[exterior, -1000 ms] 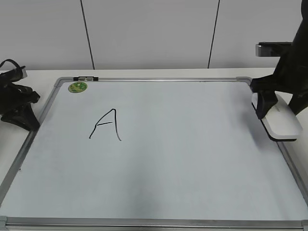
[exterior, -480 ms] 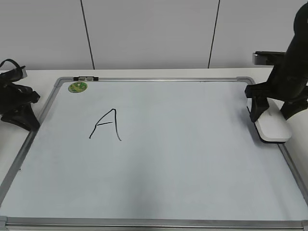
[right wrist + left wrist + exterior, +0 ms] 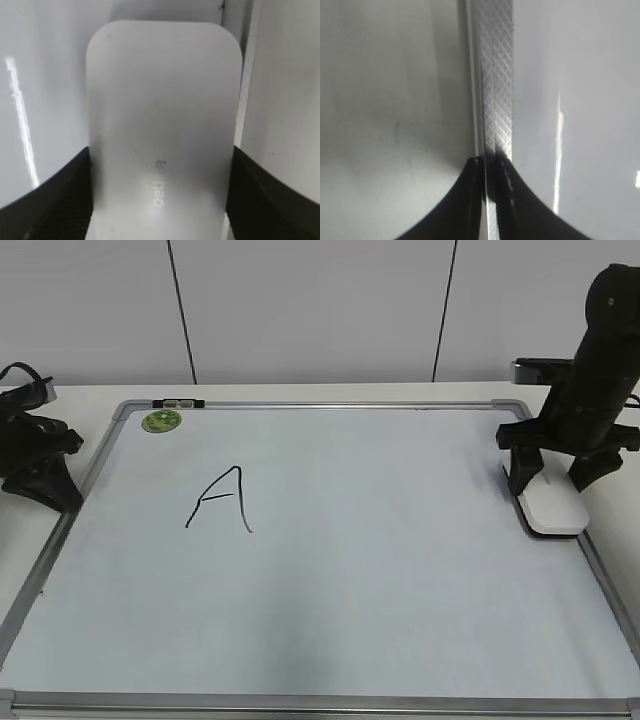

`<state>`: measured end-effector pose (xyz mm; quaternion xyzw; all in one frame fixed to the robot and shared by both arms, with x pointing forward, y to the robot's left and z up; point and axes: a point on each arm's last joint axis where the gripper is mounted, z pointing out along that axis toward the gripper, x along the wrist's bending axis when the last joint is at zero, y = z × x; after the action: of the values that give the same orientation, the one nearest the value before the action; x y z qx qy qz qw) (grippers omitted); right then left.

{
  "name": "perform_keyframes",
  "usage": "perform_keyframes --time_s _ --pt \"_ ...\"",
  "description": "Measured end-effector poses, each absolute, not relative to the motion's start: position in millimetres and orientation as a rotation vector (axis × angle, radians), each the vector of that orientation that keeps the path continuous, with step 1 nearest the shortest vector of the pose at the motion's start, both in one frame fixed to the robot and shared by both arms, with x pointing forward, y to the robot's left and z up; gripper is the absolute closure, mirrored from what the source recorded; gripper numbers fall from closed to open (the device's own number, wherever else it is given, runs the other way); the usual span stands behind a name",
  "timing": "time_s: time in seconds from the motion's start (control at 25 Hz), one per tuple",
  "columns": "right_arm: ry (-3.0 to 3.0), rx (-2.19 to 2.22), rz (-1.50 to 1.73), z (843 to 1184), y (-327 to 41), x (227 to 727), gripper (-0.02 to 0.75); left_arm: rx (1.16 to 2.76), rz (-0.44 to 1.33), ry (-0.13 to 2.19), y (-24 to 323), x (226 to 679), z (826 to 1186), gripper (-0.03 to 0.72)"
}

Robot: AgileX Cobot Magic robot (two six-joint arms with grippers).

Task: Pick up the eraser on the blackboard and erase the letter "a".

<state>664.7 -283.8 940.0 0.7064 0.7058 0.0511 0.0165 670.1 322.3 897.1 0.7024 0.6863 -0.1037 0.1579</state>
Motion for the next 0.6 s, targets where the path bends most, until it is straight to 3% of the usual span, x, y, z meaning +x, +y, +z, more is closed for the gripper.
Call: perform_keyframes --time_s 0.6 --pt "2.195 2.192 0.154 939.9 -284.2 664.7 0.189 2.009 -0.297 1.963 322.3 670.1 897.1 0.653"
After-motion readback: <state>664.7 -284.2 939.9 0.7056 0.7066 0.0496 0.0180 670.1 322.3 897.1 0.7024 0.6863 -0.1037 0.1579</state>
